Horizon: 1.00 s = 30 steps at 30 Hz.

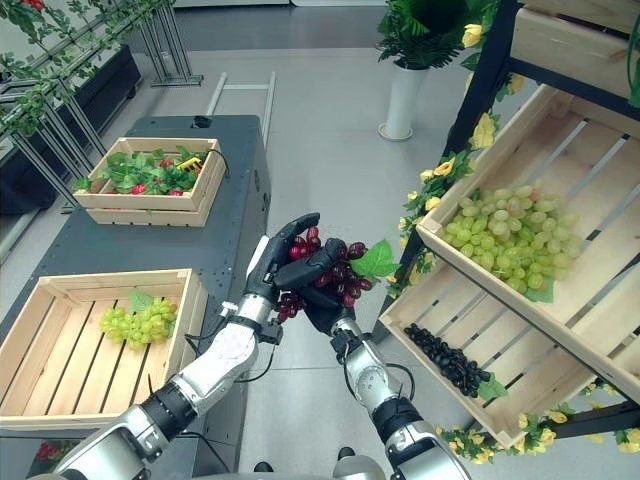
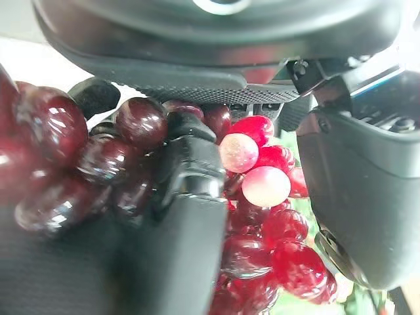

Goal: Pick up the fruits from the basket on one side to the basket on the other side

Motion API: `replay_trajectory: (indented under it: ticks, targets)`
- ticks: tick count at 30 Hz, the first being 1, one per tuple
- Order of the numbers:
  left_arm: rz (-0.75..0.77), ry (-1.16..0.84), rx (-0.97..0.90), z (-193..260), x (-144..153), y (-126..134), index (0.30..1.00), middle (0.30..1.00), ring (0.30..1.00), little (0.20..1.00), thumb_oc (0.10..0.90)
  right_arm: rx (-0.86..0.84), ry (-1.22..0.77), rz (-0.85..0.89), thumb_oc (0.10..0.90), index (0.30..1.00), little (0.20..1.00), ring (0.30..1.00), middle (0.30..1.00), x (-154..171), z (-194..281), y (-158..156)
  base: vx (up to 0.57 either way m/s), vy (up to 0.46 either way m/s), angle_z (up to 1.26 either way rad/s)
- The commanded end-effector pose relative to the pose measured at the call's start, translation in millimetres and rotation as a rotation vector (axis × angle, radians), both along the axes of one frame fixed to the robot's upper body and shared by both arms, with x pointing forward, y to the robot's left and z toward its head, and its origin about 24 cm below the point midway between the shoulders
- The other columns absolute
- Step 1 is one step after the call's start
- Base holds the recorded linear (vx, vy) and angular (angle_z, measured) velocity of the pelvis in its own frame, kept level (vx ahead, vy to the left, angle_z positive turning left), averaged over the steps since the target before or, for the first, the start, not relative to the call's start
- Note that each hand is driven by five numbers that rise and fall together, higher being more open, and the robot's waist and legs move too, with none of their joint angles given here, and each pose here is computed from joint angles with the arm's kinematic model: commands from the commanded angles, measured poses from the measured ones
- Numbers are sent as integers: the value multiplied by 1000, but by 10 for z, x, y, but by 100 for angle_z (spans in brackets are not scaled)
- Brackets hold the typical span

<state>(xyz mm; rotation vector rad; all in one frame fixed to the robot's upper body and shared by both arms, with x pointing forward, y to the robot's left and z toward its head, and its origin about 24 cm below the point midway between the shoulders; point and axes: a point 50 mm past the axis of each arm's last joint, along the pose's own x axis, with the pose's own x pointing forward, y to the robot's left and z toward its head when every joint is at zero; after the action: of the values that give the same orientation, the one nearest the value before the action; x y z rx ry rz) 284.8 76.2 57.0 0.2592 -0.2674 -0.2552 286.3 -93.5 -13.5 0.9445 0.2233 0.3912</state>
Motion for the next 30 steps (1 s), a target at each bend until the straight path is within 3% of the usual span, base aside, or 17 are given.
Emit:
replay_trajectory:
  ticks: [1,5,10,30]
  targets:
    - [667,-872,-123,1679,389,1296,900,900,900,900,800,-97,269,-292,400,300,300,300,300,-673,-676,-951,0,0,0]
    - [648,-1086,75,1883,331,1228,900,900,900,900,800,-101,275,-287,400,300,300,300,300,-723,-706,-985,0,0,0]
    - [638,-1173,148,1897,289,1215,900,900,900,900,800,-104,281,-287,400,300,300,300,300,-745,-722,-990,0,0,0]
    - [793,-1258,39,1935,232,1361,900,900,900,900,800,-102,317,-284,400,300,300,300,300,-785,-770,-965,-2,0,1]
